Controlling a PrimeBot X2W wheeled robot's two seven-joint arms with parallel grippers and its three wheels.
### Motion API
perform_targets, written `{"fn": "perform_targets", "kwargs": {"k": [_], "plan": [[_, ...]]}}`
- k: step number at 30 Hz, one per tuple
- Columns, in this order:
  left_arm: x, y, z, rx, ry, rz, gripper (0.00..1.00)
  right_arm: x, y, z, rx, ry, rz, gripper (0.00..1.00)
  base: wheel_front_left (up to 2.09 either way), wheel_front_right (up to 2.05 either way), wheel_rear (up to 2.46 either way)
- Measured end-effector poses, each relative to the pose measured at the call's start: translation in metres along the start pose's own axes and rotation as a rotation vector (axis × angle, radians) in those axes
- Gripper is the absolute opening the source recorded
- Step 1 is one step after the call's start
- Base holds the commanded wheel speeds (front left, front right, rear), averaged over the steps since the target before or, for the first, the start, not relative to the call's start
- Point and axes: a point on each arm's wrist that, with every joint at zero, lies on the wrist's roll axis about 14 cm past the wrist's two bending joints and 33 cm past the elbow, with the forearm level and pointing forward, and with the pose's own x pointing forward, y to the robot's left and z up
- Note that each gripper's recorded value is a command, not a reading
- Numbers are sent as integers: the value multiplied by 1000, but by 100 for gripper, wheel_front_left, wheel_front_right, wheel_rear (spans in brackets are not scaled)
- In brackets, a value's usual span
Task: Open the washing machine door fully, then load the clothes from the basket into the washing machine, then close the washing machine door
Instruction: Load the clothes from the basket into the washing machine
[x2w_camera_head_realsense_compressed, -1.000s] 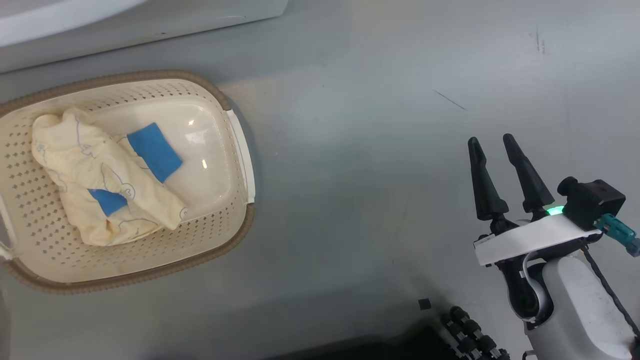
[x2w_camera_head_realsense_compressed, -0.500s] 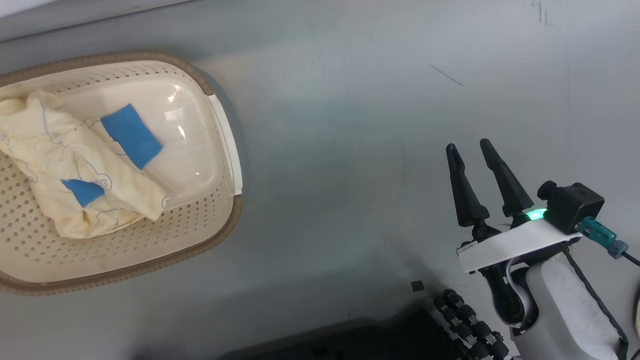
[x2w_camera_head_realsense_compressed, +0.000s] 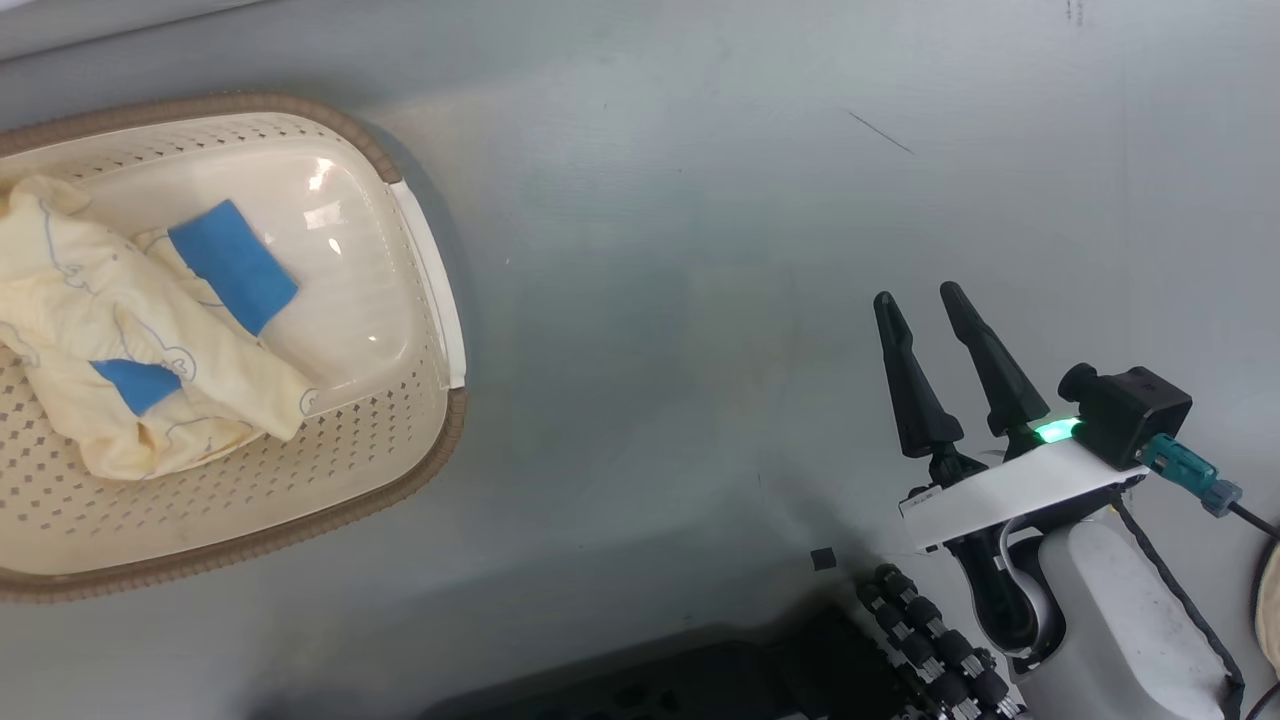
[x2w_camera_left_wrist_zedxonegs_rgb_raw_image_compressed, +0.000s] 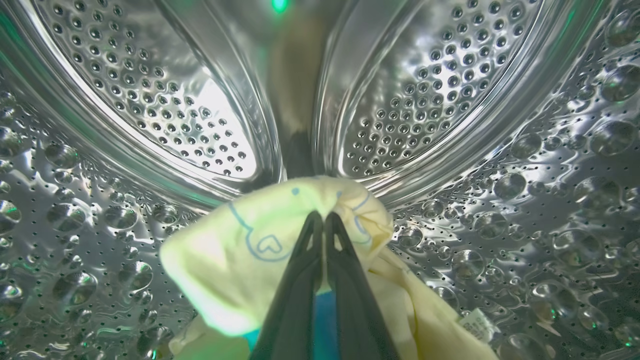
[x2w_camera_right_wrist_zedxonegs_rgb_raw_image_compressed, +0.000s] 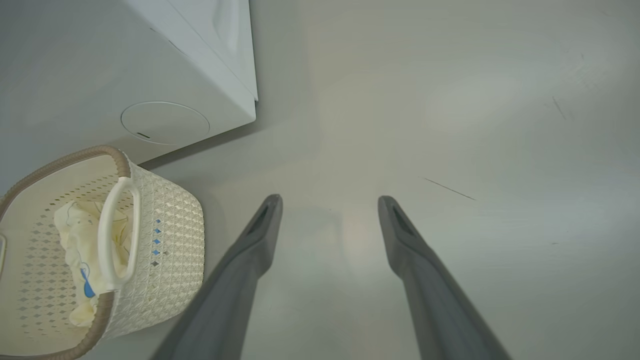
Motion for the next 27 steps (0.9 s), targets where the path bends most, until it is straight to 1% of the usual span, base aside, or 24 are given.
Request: {"fn": "perform_targets", "kwargs": {"k": [5, 6, 7, 8, 14, 19, 22, 25, 27], "plan": [[0, -2, -8, -5, 40, -2, 0, -1, -1, 0, -2, 1, -4, 100, 0, 0, 0], [1, -3, -8, -4, 40, -4, 8, -1, -1, 1, -2, 0, -3, 100, 0, 0, 0], [1, -3, -7, -4, 39, -6, 35, -1, -1, 1, -3, -2, -3, 100, 0, 0, 0], [1, -3, -6, -6, 35, -6, 100, 0, -1, 2, -3, -4, -2, 100, 0, 0, 0], [1, -3, -5, -12, 25, 1, 100, 3, -2, 8, -12, -19, -2, 100, 0, 0, 0], [-2, -10, 0, -28, -12, 0, 100, 2, -7, 16, -25, -38, -11, 100, 0, 0, 0], [-10, -12, -8, -4, -11, -4, 100, 1, -11, 22, -36, -51, -19, 100, 0, 0, 0], [-20, -11, -18, -2, -2, -1, 100, -1, -17, 31, -47, -72, -34, 100, 0, 0, 0], [-24, -12, -16, -2, -12, 0, 100, -2, -19, 37, -54, -85, -36, 100, 0, 0, 0]]}}
